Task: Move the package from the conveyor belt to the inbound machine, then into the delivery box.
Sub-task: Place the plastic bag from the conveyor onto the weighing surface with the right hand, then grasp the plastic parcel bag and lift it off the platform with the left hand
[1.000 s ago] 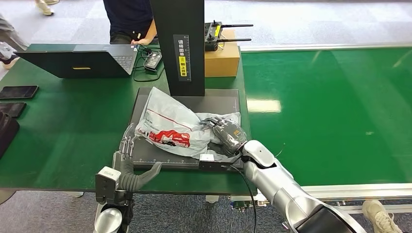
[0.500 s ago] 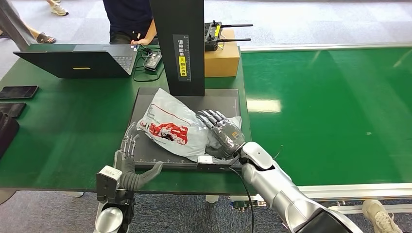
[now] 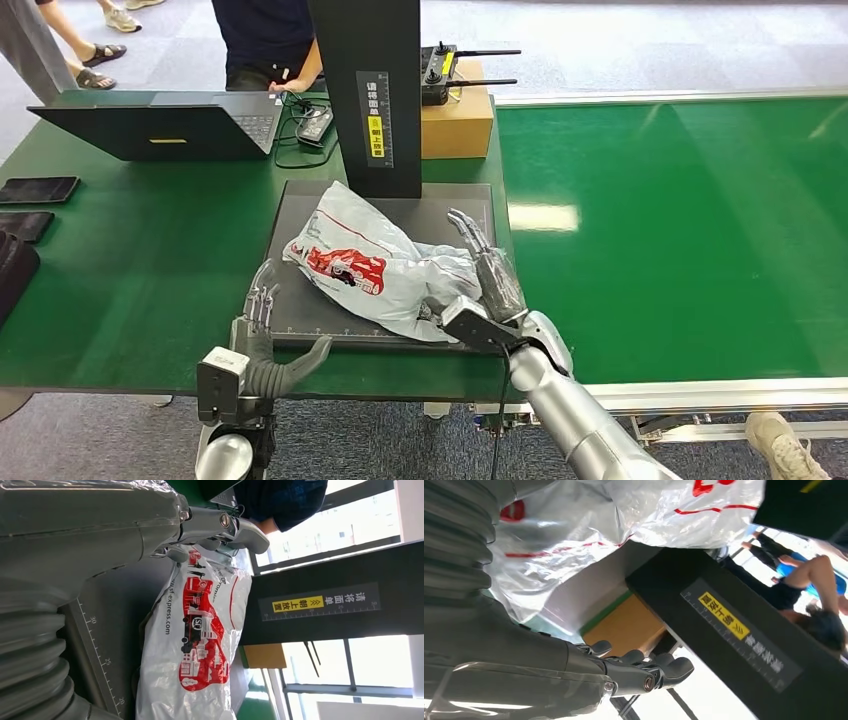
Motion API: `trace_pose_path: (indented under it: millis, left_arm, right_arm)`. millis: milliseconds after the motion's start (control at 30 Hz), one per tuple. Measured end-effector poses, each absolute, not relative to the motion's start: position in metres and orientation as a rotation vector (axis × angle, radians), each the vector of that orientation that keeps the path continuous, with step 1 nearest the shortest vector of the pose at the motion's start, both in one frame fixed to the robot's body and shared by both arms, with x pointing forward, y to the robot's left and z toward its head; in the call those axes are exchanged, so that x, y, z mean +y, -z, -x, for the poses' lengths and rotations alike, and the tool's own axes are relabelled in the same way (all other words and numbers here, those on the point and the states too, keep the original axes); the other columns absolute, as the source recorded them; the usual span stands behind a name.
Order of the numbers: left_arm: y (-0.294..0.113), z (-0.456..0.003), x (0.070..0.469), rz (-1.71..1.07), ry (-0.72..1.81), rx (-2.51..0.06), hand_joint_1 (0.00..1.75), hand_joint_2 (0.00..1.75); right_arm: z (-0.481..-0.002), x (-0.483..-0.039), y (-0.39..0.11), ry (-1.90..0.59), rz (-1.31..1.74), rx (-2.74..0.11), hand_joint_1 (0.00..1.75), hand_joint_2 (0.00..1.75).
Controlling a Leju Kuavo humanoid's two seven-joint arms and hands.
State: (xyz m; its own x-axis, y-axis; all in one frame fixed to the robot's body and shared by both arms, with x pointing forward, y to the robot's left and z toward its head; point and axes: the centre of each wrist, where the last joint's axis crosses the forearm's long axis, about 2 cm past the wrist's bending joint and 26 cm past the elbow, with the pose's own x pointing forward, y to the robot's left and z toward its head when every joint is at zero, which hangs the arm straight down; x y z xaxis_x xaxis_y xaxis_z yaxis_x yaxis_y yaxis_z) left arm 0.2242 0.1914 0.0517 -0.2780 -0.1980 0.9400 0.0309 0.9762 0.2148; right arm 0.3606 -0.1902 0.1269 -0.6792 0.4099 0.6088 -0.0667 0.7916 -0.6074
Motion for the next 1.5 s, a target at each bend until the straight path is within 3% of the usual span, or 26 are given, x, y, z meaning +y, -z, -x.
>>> trace_pose_path:
  millis: [400, 700, 1500]
  left_arm:
    - [-0.053, -0.225, 0.191, -0.126, 0.24, -1.84, 0.0, 1.75]
    - [-0.058, -0.233, 0.188, -0.105, 0.265, -1.864, 0.0, 1.75]
    - [-0.069, -0.269, 0.17, -0.075, 0.419, -1.934, 0.0, 1.75]
  right_arm:
    - [-0.292, -0.199, -0.107, -0.407, -0.045, -2.18, 0.0, 1.75]
    - [-0.25, -0.195, -0.091, -0.259, -0.054, -2.154, 0.0, 1.75]
    - [-0.219, -0.197, -0.105, -0.214, 0.169, -2.196, 0.0, 1.75]
